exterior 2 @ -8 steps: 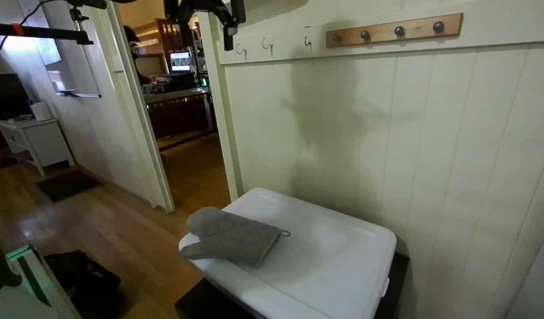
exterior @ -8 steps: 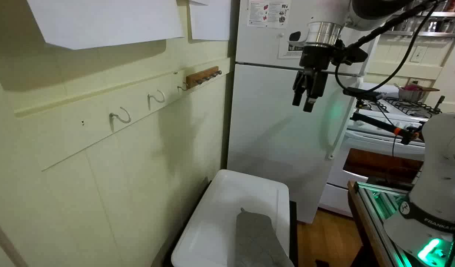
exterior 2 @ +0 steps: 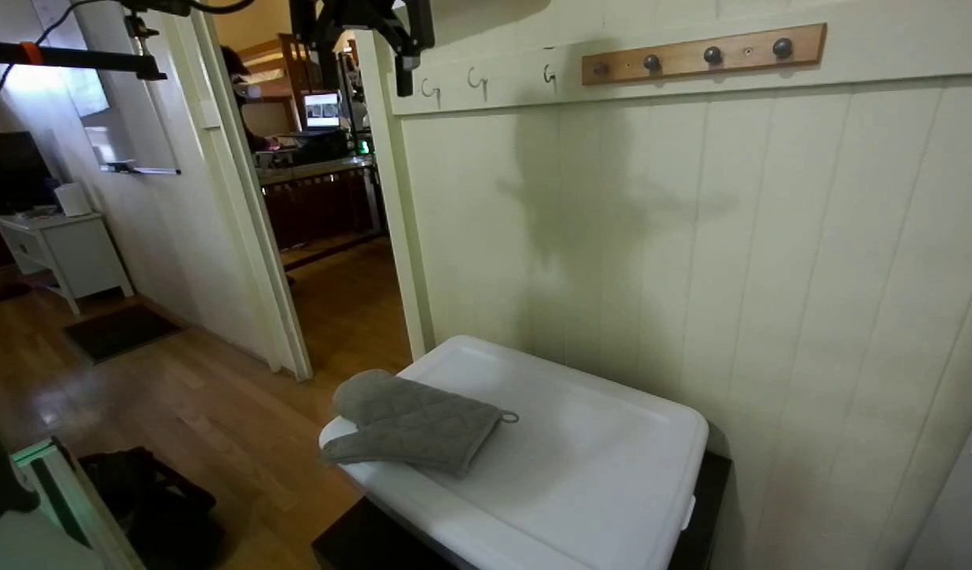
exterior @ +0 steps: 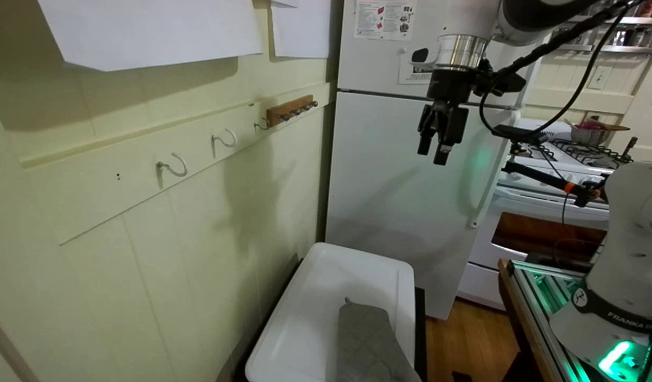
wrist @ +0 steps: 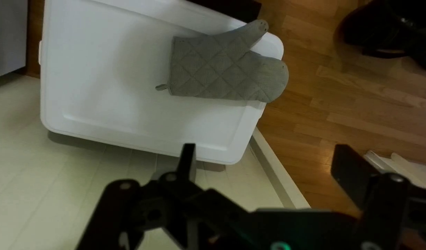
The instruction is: Hang the mitten on the first left hook
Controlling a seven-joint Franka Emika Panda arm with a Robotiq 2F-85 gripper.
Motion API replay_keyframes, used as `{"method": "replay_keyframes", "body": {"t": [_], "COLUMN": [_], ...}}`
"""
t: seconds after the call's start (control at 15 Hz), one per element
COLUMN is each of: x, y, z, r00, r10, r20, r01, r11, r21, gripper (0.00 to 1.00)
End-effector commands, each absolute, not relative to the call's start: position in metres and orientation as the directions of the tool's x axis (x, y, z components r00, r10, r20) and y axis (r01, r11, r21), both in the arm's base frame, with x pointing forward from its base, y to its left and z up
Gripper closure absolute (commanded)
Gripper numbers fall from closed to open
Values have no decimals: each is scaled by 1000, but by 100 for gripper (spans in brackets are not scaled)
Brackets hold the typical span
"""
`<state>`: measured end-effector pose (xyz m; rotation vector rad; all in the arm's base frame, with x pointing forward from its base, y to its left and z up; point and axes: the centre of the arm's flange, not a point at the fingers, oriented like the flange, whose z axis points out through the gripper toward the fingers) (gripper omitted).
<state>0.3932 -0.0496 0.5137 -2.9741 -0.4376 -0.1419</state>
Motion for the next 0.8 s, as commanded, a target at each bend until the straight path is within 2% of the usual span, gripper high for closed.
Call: {"method": "replay_keyframes", "body": {"t": [0.0, 0.2, 0.53, 0.6, 0.73], "x": [417, 431, 444, 443, 444], "y": [-9, 22, 43, 38, 41], "z": [480, 451, 400, 423, 408], "r00": [950, 942, 889, 902, 896], "r10": [301, 310, 328, 327, 330], "r20": [83, 126, 319, 283, 299], "r01": [306, 312, 336, 330, 332], "r11": [-950, -950, -941, -943, -942], "r21": [-56, 4, 32, 39, 43], "gripper": [0, 0, 0, 0, 0]}}
